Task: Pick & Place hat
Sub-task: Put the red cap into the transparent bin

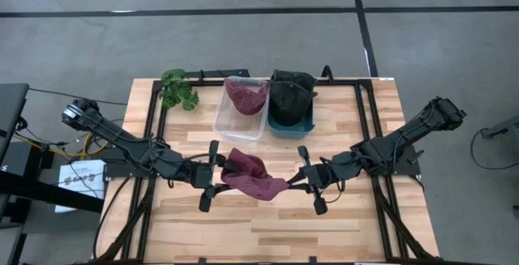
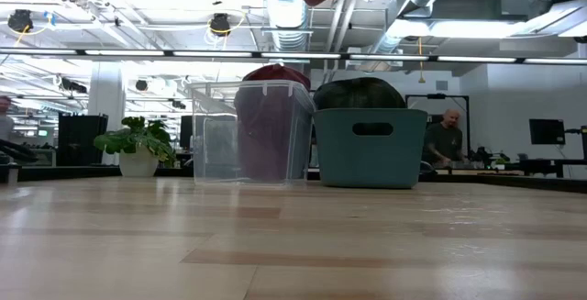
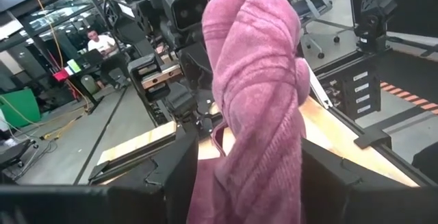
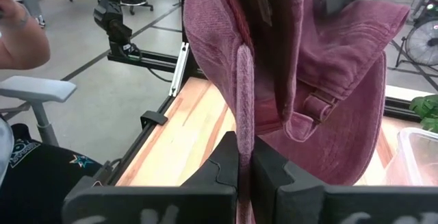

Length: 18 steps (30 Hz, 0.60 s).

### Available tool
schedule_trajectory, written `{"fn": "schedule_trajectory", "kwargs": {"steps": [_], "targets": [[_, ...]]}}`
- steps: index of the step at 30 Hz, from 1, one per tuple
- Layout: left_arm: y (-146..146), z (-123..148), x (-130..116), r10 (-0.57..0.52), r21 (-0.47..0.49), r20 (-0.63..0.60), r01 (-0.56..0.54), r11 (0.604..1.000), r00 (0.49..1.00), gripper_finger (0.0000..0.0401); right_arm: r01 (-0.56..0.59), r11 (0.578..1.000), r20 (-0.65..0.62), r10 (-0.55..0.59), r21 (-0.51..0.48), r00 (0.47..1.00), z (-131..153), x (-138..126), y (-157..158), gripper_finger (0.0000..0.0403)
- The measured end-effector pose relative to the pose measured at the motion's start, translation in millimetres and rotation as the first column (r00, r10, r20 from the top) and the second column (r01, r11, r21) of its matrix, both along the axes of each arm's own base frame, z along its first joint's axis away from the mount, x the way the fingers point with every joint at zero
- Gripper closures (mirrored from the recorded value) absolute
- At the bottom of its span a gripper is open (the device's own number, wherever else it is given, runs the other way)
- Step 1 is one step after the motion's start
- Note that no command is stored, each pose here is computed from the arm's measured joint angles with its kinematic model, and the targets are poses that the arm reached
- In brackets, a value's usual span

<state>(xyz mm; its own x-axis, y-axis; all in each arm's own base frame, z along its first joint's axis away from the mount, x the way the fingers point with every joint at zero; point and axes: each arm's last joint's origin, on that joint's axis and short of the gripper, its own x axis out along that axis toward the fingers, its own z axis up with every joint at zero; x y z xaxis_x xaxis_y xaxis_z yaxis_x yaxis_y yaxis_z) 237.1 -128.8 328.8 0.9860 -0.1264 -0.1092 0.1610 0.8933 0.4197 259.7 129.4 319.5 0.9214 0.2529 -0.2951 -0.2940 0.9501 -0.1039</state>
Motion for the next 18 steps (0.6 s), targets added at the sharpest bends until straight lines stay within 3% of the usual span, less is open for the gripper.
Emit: {"fn": "schedule_trajectory", "kwargs": {"steps": [9, 18], "targets": [[-0.1, 1.9, 0.2, 0.000, -0.011, 0.017, 0.000, 1.000, 1.000, 0.0235, 0.001, 1.000, -0.001, -0.001, 0.000, 1.000, -0.1, 0.0, -0.1, 0.0401], [-0.1, 2.5, 0.2, 0.003, -0.038, 0.020, -0.002, 0.999, 1.000, 0.0343, -0.023, 1.000, -0.003, 0.023, 0.008, 1.000, 0.1, -0.2, 0.7, 0.0401]]}}
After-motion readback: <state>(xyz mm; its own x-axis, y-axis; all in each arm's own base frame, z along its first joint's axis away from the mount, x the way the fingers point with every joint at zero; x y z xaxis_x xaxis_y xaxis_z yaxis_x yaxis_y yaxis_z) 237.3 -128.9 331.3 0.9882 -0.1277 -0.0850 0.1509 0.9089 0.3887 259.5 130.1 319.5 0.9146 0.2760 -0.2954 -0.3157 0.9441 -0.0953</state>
